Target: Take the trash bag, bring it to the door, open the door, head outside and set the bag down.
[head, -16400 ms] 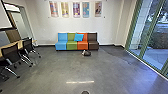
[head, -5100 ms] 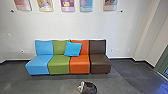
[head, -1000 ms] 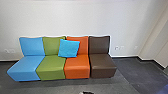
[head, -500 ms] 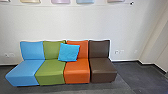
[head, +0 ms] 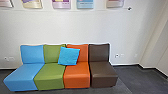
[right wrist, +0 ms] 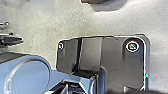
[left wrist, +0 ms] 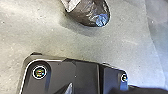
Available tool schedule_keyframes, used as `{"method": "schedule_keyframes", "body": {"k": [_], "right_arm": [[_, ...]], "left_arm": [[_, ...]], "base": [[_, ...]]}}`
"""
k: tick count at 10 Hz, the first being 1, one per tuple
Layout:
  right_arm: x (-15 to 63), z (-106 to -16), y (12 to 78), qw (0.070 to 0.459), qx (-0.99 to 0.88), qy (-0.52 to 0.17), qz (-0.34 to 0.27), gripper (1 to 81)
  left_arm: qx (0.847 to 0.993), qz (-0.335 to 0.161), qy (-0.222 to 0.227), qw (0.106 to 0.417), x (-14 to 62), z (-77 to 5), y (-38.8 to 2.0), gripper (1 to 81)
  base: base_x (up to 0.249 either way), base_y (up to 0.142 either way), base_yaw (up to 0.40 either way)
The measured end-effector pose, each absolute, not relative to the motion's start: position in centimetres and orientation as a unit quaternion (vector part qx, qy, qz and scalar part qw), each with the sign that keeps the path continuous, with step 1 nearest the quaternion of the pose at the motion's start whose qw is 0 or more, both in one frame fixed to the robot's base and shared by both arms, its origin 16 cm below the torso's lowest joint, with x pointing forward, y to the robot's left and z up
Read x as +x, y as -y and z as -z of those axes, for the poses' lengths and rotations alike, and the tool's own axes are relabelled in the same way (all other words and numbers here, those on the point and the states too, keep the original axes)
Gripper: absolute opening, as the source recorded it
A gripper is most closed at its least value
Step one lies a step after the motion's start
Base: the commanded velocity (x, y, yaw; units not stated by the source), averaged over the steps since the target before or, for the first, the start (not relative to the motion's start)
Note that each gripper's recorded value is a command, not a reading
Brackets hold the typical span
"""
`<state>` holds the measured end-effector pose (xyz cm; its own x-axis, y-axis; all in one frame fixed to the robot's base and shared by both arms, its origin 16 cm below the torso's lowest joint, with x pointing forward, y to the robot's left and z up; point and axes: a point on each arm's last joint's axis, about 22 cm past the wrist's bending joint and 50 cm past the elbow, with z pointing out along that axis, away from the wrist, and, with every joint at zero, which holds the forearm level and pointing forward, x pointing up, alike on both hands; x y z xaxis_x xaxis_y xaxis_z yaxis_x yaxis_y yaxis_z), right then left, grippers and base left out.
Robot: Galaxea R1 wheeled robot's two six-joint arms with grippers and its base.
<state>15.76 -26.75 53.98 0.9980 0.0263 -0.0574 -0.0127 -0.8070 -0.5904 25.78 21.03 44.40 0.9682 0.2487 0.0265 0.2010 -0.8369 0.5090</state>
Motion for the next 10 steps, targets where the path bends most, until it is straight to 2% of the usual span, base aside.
{"method": "schedule_keyframes", "body": {"k": [3, 6, 10], "right_arm": [[18.1, -53.1, 26.6, 0.313, -0.949, -0.002, -0.017, 81.1], [20.1, -53.2, 28.0, 0.312, -0.95, 0.0, -0.004, 81.1], [21.3, -53.6, 29.7, 0.318, -0.948, -0.007, -0.021, 81.1]], "left_arm": [[0.944, -0.046, -0.187, 0.267, 28.7, -43.8, -21.2, 81.1], [0.943, -0.066, -0.189, 0.264, 32.7, -42.9, -21.5, 81.1], [0.948, -0.031, -0.188, 0.255, 35.0, -39.1, -20.9, 81.1]], "base": [[0.0, 0.0, 0.0], [0.0, 0.0, 0.0], [0.0, 0.0, 0.0]]}}
